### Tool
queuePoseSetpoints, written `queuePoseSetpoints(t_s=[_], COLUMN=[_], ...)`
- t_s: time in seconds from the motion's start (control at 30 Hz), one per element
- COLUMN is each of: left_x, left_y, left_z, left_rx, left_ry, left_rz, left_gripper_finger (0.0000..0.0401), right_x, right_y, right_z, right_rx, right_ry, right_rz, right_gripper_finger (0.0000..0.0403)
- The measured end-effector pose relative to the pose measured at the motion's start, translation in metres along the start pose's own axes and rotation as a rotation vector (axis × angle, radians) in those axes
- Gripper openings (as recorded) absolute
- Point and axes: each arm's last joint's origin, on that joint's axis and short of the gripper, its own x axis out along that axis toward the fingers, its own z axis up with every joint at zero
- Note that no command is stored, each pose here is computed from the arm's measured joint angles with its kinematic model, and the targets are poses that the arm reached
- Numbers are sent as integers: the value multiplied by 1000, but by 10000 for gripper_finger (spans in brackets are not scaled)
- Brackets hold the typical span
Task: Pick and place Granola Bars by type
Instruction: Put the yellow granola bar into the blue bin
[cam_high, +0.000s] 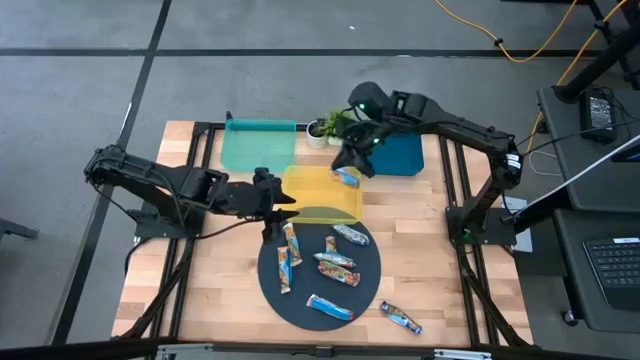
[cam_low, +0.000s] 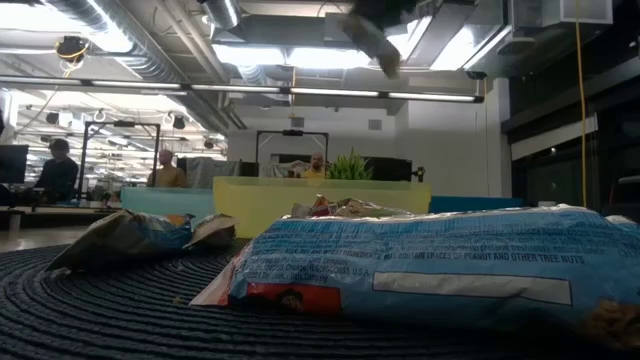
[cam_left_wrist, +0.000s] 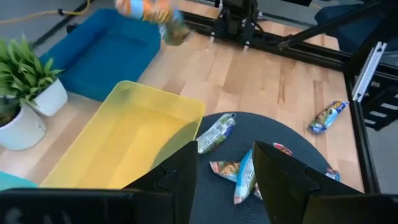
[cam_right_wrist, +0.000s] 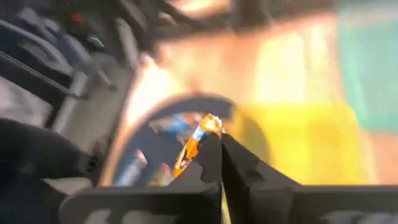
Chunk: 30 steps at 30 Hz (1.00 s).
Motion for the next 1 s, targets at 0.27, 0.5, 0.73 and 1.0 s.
queuePoseSetpoints(t_s=[0.27,0.5,0.73,1.0], left_x=[-1,-1,0,0], left_y=[-2,-2,1,3], left_z=[-1,-1,2,2], left_rx=[-8,-36,-66,-76], left_ry=[-12,-12,-24,-45], left_rz=[18,18,31,71], left_gripper_finger=[145,144,144,143], right_x=[-43,-96,-97,-71], right_y=[-45,-81,-118,-156], right_z=[-30,-52,-91,-155], right_rx=[110,210,320,413], right_ry=[134,145,185,265], right_rz=[-143,-377,-446,-556], right_gripper_finger=[4,4,4,4])
